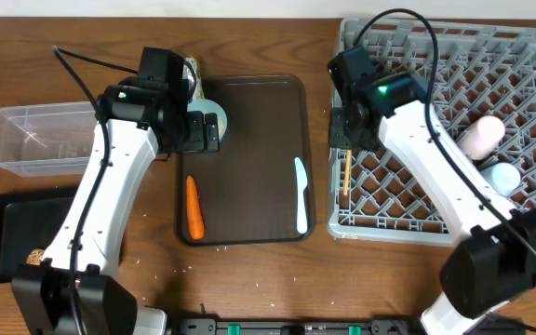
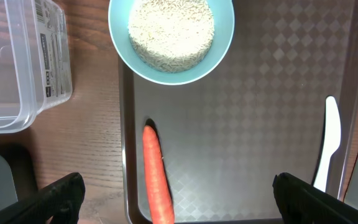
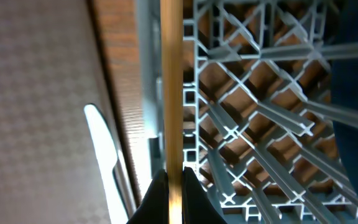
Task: Sort waste into correct bins and load items into the dishwasher rack
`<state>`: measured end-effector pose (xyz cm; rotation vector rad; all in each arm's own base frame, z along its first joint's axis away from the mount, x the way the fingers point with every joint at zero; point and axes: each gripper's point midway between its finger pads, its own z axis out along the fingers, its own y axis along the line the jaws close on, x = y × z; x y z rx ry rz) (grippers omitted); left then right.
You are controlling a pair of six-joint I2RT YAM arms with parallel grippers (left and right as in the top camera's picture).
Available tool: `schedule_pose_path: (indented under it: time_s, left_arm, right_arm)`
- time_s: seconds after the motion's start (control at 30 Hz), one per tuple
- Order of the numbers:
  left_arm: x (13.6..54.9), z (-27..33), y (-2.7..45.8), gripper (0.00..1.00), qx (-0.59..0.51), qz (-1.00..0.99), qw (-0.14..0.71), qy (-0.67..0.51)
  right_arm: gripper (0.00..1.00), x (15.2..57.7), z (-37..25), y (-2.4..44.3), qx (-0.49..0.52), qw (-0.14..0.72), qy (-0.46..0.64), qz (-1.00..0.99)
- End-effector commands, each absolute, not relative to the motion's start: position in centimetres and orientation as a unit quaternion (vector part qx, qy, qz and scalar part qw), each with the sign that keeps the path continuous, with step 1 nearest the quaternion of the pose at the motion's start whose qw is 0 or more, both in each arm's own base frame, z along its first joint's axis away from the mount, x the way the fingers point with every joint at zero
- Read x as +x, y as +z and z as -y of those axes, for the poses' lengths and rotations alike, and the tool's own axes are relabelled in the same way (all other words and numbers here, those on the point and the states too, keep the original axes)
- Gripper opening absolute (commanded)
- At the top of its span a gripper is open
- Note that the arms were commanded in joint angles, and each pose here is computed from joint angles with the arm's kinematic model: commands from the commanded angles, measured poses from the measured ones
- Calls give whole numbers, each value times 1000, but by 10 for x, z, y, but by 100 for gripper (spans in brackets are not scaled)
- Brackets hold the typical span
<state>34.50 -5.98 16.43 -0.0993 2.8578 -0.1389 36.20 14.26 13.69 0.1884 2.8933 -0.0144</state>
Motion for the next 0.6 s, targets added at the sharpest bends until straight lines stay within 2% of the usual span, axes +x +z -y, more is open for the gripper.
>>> schedule_pose_path:
  time_s: [0.0, 0.1, 0.17, 0.23, 0.37, 0.47, 0.57]
  left_arm:
    - [345, 55, 162, 98, -34, -989, 136, -40]
    - [345, 55, 162, 98, -34, -989, 137, -40]
    - [345, 55, 162, 98, -34, -989, 136, -40]
    - [345, 55, 162, 98, -34, -989, 136, -40]
    - [346, 55, 162, 98, -34, -989, 138, -40]
    - [346, 55, 162, 98, -34, -989, 139, -41]
    - [346, 55, 162, 98, -34, -989, 139, -41]
  right_arm:
    - [1, 361, -136, 117, 93, 102, -32, -990]
    - [3, 363, -135, 111, 95, 98, -35, -990]
    - [14, 363, -134, 109, 95, 95, -39, -990]
    - [19, 365, -136, 109, 90, 97, -30, -991]
    - [27, 371, -161, 120, 0, 113, 24, -993]
    - [31, 364, -183, 129, -44, 121, 54, -990]
    - [31, 351, -207, 128, -73, 115, 63, -989]
